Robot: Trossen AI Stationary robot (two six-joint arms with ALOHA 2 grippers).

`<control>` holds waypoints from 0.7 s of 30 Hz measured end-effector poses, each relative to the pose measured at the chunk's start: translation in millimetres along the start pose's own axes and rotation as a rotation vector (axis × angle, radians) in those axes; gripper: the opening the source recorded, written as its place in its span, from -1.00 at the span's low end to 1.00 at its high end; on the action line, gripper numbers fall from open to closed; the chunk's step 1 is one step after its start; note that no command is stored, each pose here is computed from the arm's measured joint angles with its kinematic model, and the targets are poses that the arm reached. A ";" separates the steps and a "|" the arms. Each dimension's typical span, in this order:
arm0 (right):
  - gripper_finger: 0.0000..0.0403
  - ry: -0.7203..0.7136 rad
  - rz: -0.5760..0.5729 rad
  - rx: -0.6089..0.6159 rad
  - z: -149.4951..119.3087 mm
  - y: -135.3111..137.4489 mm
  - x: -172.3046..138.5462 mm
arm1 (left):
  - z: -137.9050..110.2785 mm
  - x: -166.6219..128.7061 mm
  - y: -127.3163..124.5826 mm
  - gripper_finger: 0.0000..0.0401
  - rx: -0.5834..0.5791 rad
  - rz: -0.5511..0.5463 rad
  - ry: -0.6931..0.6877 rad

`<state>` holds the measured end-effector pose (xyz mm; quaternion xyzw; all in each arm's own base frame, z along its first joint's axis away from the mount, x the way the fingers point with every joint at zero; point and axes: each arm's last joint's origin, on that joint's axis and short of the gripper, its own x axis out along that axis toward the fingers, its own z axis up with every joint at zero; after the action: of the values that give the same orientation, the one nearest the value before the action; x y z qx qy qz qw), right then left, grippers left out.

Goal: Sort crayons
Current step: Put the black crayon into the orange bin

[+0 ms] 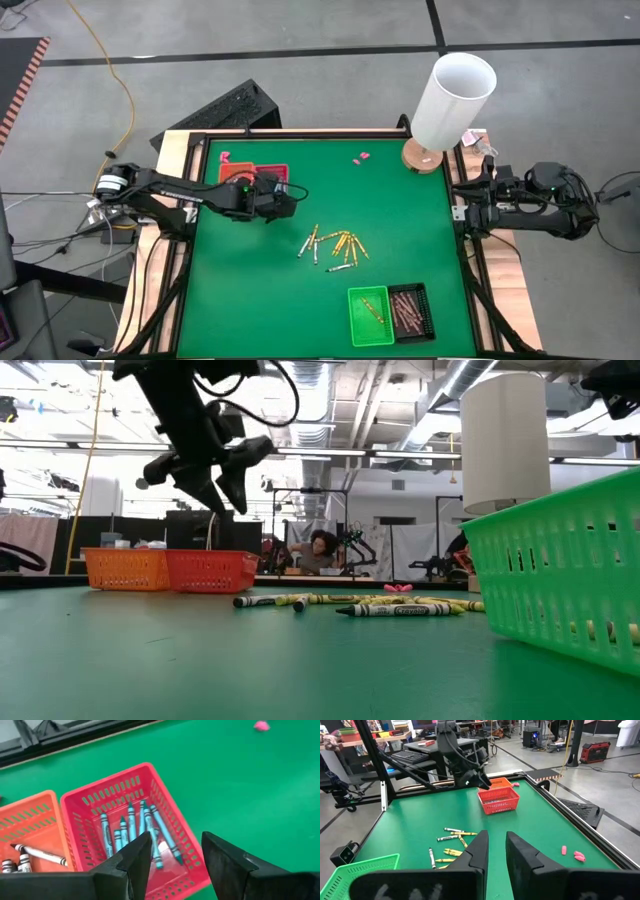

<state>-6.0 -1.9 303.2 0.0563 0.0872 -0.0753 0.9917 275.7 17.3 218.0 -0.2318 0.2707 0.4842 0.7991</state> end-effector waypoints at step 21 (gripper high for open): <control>-0.66 -0.001 -0.050 0.016 -0.3 -1.5 0.0 | -34.8 -47.5 -51.8 -0.18 0.179 -0.433 -0.023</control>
<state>-6.2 -3.4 302.8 0.0619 0.0877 -0.1010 0.9891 296.8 -57.4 228.8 -0.2071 0.2472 0.2783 0.9048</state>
